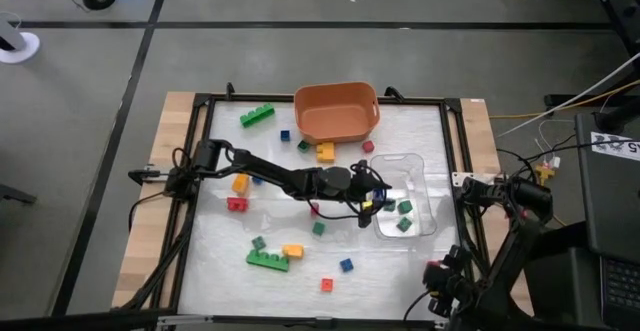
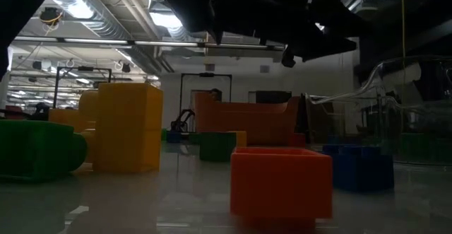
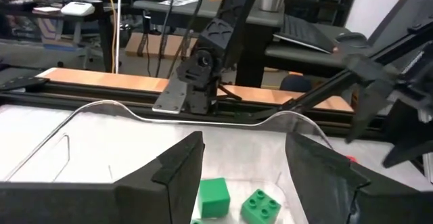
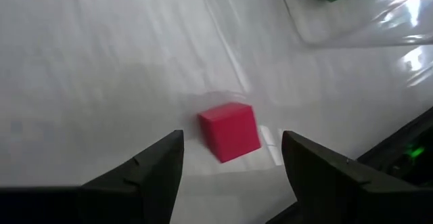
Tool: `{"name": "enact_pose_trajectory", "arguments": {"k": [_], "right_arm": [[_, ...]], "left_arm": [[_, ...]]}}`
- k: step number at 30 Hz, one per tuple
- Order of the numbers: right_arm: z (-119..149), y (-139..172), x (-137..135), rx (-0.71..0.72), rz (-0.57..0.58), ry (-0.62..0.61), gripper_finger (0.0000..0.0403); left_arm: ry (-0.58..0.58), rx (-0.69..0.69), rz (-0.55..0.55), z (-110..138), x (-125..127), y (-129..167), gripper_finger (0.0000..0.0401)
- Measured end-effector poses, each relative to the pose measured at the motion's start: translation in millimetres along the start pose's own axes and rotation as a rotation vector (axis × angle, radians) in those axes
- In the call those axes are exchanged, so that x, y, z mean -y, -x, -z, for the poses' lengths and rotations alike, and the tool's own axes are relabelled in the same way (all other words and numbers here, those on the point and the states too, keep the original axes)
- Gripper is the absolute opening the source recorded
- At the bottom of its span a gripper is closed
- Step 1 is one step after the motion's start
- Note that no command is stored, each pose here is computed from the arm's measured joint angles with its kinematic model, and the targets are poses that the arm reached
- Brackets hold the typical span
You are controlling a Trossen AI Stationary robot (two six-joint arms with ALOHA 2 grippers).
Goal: Sort blocks by size
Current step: Put the small red block into the transparent bin
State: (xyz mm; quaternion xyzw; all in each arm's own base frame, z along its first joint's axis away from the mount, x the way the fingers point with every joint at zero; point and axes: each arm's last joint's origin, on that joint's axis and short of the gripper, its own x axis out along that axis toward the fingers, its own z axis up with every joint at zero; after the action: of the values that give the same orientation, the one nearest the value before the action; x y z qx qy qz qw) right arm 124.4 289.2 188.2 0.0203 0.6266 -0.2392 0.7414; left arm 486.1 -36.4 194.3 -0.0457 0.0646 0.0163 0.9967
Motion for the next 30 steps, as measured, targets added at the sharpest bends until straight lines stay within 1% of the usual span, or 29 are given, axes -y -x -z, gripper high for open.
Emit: {"name": "enact_pose_trajectory", "arguments": {"k": [4,10,17,22,27,30], "right_arm": [[3,-12,3,-0.001,0.021,0.005,0.0248],[5,-24,1,-0.002,-0.013,-0.001,0.0248],[9,-42,8,-0.002,0.026,0.029,0.0248],[12,-53,7,-0.020,-0.027,0.019,0.0248],[13,-55,6,-0.029,-0.050,-0.009,0.0246],[12,-53,5,-0.030,-0.069,-0.036,0.0229]], "left_arm": [[-0.004,-0.001,0.007,0,4,0,0.0196],[-0.005,-0.001,0.012,0,6,1,0.0196],[-0.004,0.001,0.012,0,6,1,0.0196],[-0.002,0.001,0.012,0,6,1,0.0196],[-0.001,0.001,0.012,0,6,1,0.0196],[-0.001,0.001,0.012,0,6,1,0.0196]]}}
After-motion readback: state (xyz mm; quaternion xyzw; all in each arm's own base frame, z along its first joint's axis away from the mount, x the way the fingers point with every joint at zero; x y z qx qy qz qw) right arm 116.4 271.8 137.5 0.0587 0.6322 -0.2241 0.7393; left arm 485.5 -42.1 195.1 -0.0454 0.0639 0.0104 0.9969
